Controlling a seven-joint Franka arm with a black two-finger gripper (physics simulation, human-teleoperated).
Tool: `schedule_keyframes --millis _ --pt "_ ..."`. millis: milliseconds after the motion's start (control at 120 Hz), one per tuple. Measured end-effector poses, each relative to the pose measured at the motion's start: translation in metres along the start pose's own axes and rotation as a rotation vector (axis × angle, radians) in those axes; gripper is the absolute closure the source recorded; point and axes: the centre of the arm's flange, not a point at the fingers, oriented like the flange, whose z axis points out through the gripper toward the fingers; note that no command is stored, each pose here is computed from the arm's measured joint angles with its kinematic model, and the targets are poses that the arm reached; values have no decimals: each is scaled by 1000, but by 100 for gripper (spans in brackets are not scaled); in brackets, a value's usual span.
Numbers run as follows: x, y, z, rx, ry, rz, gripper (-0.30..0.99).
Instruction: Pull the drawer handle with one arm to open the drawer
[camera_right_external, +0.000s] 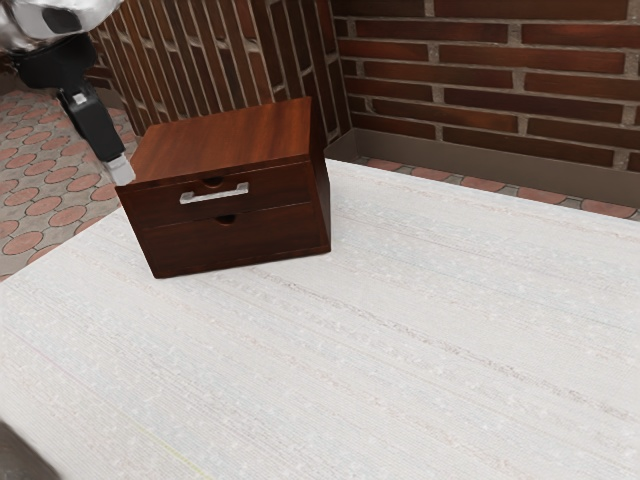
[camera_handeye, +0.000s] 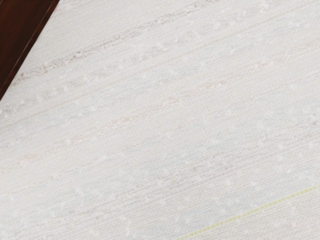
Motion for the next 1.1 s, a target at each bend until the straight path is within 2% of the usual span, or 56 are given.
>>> schedule_keyframes --millis 133,283,425,575,650,750,867,950,1100 --pt "37 -9 42 17 12 173 0" --pt "62 20 60 -28 28 376 0" --pt "99 47 94 -67 8 545 0" --pt "114 58 127 -92 -14 652 0" --pt "111 30 135 -53 16 643 0" --pt "99 -33 136 46 89 576 0" --pt "74 -110 154 118 112 436 0" --pt "75 -121 154 161 122 416 0" --pt "82 -136 174 186 115 390 0"
